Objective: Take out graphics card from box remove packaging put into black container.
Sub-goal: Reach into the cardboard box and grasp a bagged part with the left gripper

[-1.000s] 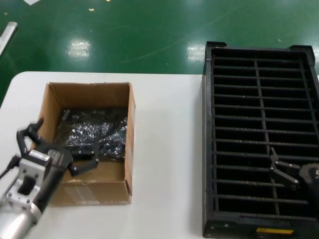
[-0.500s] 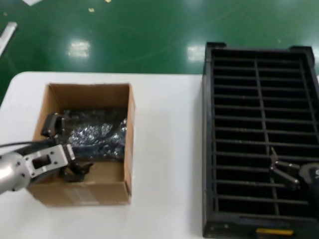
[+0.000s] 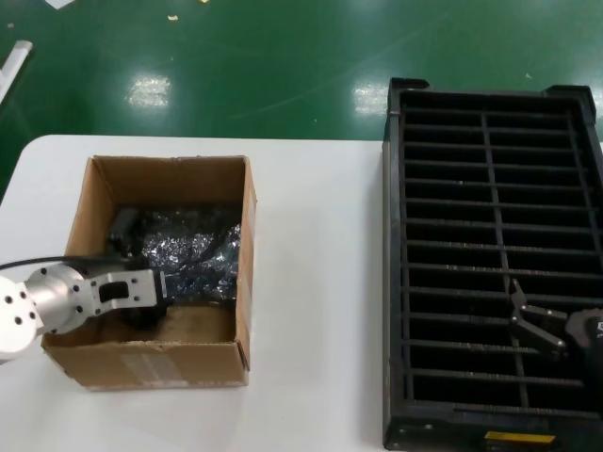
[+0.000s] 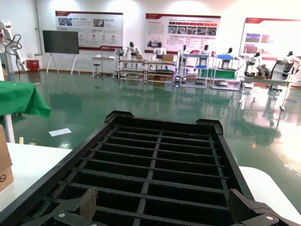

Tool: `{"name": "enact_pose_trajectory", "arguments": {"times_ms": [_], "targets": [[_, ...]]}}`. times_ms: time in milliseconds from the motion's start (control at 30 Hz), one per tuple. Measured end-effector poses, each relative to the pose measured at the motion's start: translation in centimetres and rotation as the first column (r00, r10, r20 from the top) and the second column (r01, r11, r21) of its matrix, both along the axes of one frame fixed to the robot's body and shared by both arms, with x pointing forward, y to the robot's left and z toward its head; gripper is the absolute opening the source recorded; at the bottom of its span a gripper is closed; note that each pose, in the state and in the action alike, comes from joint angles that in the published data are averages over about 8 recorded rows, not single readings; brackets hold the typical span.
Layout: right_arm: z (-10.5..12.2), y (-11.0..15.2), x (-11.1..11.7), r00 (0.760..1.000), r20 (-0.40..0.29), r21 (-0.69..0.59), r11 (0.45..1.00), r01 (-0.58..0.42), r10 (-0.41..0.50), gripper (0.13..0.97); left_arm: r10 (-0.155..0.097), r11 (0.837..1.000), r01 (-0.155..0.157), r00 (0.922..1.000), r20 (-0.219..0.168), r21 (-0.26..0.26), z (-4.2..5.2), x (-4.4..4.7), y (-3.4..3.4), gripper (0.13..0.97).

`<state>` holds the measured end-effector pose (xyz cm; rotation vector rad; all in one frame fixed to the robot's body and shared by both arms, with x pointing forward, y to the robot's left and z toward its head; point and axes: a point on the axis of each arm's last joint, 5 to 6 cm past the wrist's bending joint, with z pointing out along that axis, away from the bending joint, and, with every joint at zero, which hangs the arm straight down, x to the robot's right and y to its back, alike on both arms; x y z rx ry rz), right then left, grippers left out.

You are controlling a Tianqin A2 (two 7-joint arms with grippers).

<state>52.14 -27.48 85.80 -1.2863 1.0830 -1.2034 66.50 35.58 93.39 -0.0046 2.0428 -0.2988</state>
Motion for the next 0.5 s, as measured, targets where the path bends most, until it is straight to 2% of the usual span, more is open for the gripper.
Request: {"name": "enact_pose_trajectory", "arguments": {"times_ms": [200, 333, 500], "targets": [[0.0, 0.0, 0.0, 1.0, 0.0, 0.0, 1.0, 0.0, 0.0, 0.966, -0.007, 0.999, 0.007, 1.0, 0.004, 0.037, -1.02, 0.62, -0.2, 0.876], [0.0, 0.0, 0.0, 1.0, 0.0, 0.0, 1.0, 0.0, 0.0, 0.966, -0.011, 0.999, 0.009, 0.9996, 0.027, 0.045, -1.35, 0.91, -0.49, 0.84], [0.0, 0.0, 0.0, 1.0, 0.0, 0.0, 1.0, 0.0, 0.0, 0.966, -0.011, 0.998, 0.007, 0.9982, 0.06, 0.058, -1.56, 1.21, -0.72, 0.739]]}}
